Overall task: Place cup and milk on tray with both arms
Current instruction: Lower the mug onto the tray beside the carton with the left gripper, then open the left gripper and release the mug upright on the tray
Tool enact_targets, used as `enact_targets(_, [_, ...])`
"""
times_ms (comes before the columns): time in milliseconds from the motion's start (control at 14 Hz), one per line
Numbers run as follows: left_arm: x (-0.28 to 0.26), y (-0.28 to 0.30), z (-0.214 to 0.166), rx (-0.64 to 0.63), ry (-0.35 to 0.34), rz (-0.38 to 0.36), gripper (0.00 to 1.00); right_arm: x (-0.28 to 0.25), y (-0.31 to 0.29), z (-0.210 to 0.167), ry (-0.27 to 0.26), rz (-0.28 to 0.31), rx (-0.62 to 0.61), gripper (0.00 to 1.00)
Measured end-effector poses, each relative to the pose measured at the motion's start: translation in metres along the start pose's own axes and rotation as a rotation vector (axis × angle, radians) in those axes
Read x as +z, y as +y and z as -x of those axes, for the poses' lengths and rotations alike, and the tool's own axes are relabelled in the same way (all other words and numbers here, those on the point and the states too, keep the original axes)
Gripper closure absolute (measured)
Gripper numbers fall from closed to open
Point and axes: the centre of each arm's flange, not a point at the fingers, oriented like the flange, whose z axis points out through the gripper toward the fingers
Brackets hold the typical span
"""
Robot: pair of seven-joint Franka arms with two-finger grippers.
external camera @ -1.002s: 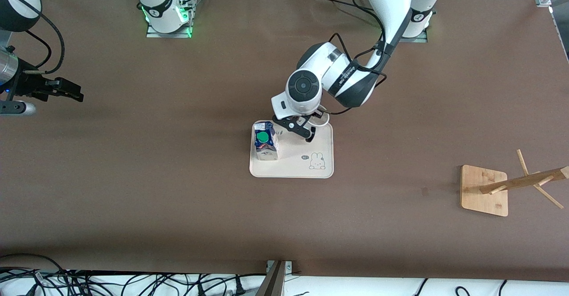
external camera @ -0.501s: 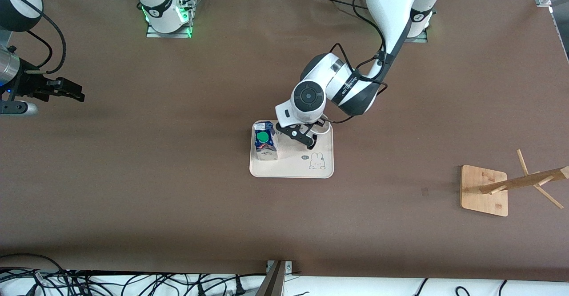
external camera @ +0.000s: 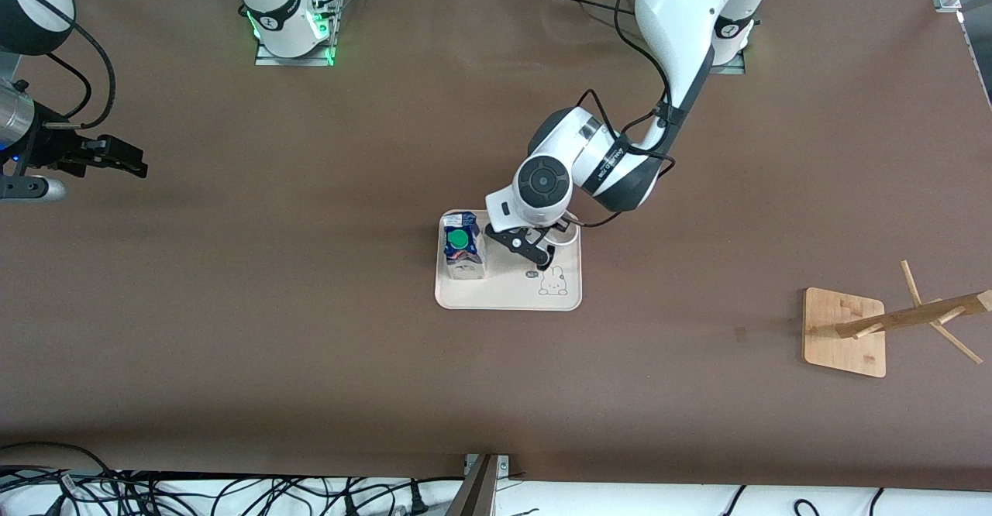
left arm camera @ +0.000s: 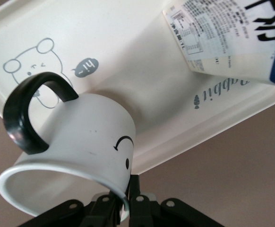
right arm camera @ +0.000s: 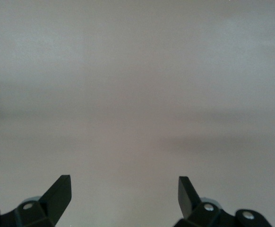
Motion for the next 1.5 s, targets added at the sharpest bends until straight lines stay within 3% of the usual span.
enact_targets(573, [0.005,-0.002,-0.007,0.004,0.041,0.004,0.87,0.000,0.000,0.000,0.000,0.000,0.000,0.00])
enact_targets(788, [0.014,-0.003,-0.010,0.003,0.042,0.004,0.67,0.000,0.000,0.000,0.000,0.000,0.000,0.00])
enact_targets(1289, [0.008,-0.002,-0.014,0.005,0.072,0.008,0.01,0.000,0.000,0.000,0.000,0.000,0.000,0.00])
enact_targets(1504, [-0.016,-0.001,-0.014,0.007,0.096,0.011,0.00,0.000,0.000,0.000,0.000,0.000,0.000,0.00])
